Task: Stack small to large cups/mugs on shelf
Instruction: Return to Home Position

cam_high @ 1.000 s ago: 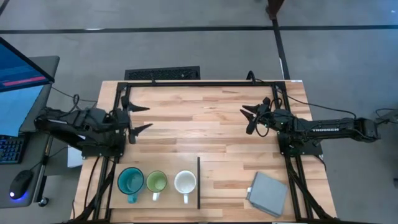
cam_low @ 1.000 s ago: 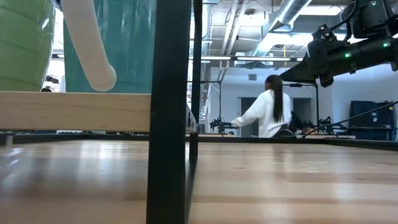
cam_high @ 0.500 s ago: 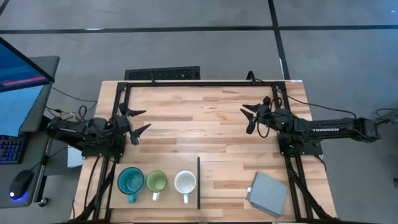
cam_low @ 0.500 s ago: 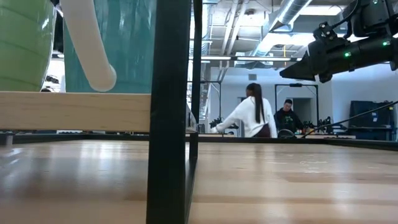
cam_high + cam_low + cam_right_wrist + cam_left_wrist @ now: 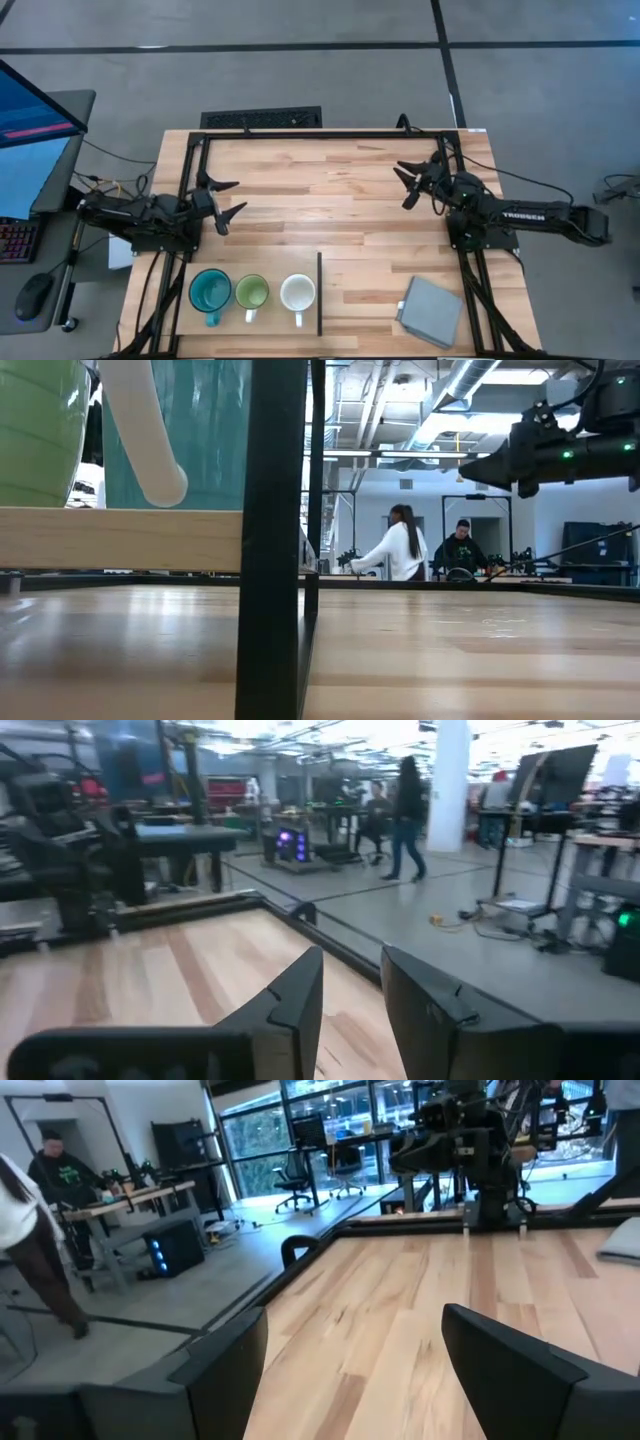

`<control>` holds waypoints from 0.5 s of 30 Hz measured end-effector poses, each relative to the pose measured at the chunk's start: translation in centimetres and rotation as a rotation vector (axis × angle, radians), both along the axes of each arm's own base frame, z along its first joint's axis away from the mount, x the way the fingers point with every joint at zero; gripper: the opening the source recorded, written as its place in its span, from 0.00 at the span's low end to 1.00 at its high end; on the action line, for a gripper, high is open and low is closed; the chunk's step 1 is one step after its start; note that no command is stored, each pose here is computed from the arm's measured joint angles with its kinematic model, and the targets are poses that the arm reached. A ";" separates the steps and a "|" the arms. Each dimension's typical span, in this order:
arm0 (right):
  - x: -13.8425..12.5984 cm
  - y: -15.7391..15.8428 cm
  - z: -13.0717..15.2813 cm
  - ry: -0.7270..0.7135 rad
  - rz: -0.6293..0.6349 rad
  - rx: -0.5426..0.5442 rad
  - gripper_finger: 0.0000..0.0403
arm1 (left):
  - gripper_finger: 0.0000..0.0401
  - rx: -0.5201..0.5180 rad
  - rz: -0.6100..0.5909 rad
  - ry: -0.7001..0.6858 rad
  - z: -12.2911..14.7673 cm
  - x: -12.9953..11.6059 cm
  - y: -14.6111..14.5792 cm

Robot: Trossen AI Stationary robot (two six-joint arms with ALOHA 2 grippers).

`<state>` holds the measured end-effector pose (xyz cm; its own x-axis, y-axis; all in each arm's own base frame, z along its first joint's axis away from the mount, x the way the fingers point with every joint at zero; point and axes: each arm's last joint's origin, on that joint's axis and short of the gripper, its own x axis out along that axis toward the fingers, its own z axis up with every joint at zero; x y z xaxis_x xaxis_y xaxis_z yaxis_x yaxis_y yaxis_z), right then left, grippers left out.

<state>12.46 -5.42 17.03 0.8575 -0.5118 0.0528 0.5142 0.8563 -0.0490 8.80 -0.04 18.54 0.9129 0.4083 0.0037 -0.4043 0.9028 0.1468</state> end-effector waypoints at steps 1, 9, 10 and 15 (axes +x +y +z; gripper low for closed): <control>-0.1 -0.1 0.0 -0.005 0.015 0.002 0.32 | 0.73 -0.001 0.000 0.001 -0.1 0.0 0.0; -0.6 -1.2 0.2 -0.016 0.075 -0.008 0.32 | 0.73 -0.028 0.002 -0.022 -0.8 0.3 0.0; -0.7 -1.4 0.2 -0.015 0.082 -0.008 0.32 | 0.73 -0.031 0.002 -0.034 -0.8 0.3 -0.1; -1.0 -1.9 0.1 -0.020 0.059 0.004 0.32 | 0.73 -0.018 0.003 -0.090 -1.0 0.5 -0.1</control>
<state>11.48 -7.29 17.17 0.8848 -0.4610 0.0677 0.4640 0.8851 -0.0358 9.29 -0.12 17.53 0.9079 0.4118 0.0783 -0.4179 0.9037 0.0932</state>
